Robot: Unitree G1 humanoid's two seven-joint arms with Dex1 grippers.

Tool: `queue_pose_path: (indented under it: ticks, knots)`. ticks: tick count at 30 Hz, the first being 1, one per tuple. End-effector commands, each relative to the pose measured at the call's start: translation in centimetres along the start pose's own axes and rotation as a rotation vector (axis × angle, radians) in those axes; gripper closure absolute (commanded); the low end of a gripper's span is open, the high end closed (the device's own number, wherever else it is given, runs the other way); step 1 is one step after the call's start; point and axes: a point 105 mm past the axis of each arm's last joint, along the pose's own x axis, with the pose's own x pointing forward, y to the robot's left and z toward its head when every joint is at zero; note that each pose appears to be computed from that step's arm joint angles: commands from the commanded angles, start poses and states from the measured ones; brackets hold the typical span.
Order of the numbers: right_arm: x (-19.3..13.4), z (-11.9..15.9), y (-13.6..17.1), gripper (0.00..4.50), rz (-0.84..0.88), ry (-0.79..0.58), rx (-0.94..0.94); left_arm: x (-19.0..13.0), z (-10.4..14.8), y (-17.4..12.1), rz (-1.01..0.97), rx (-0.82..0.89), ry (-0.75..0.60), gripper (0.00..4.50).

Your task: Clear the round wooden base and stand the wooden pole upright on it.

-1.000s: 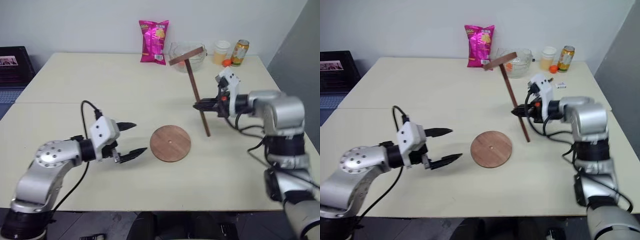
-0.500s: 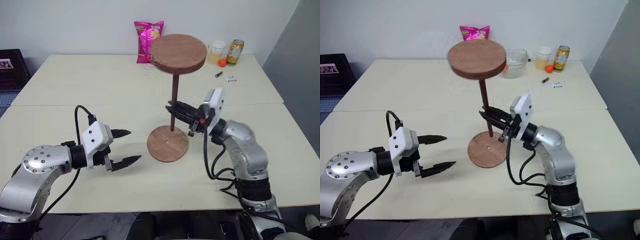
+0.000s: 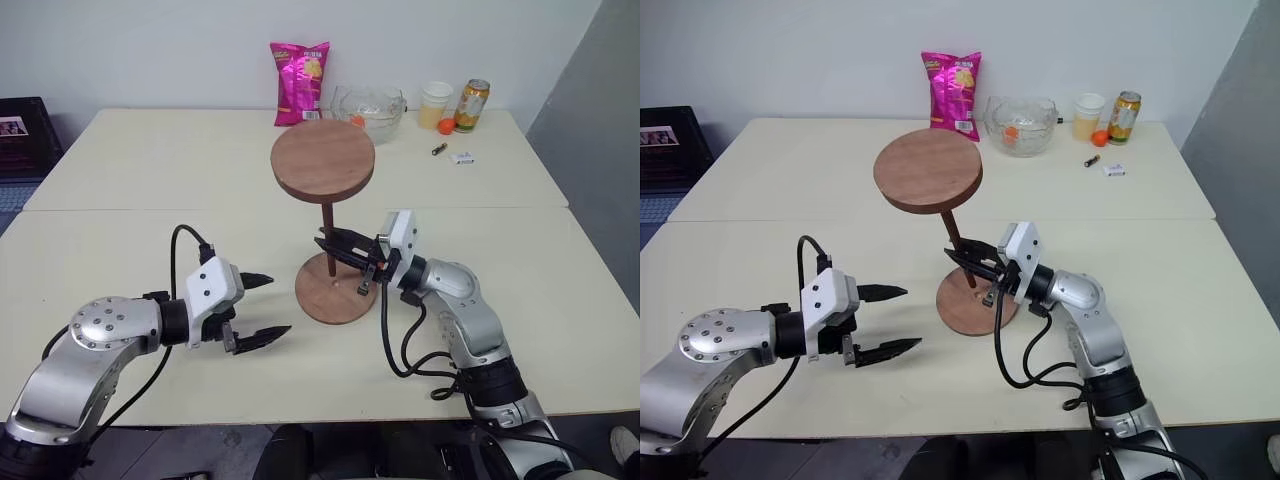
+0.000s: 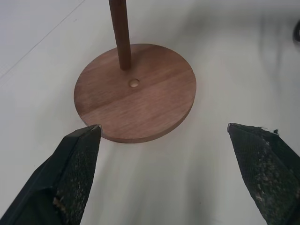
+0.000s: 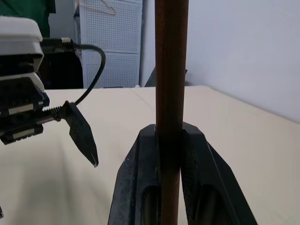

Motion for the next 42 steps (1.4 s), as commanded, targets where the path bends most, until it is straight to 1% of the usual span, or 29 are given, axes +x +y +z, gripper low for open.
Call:
queue_pose_path:
  ticks: [1, 13, 28, 34, 37, 42]
  knots:
    - [0.2, 0.7, 0.2, 4.28, 0.005, -0.031, -0.049, 0.0, 0.5, 0.1, 0.004, 0.027, -0.019, 0.00]
    - [0.1, -0.7, 0.4, 4.28, 0.000, -0.003, -0.049, -0.1, 0.4, 0.3, 0.013, 0.030, -0.030, 0.00]
    - [-0.3, -2.3, 0.8, 4.28, 0.014, 0.039, -0.033, -0.5, -1.2, 0.7, 0.024, 0.037, -0.025, 0.00]
    - [-0.3, -2.8, 1.1, 4.28, 0.022, 0.056, -0.005, -0.4, -1.5, 0.7, 0.025, 0.042, -0.027, 0.00]
    - [-0.4, -3.3, 1.0, 4.28, 0.010, 0.080, 0.016, -0.4, -1.5, 0.7, 0.024, 0.044, -0.028, 0.00]
    - [-1.0, -5.4, 0.0, 4.28, -0.047, 0.181, 0.071, -0.2, -1.1, 0.8, 0.021, 0.052, -0.041, 0.00]
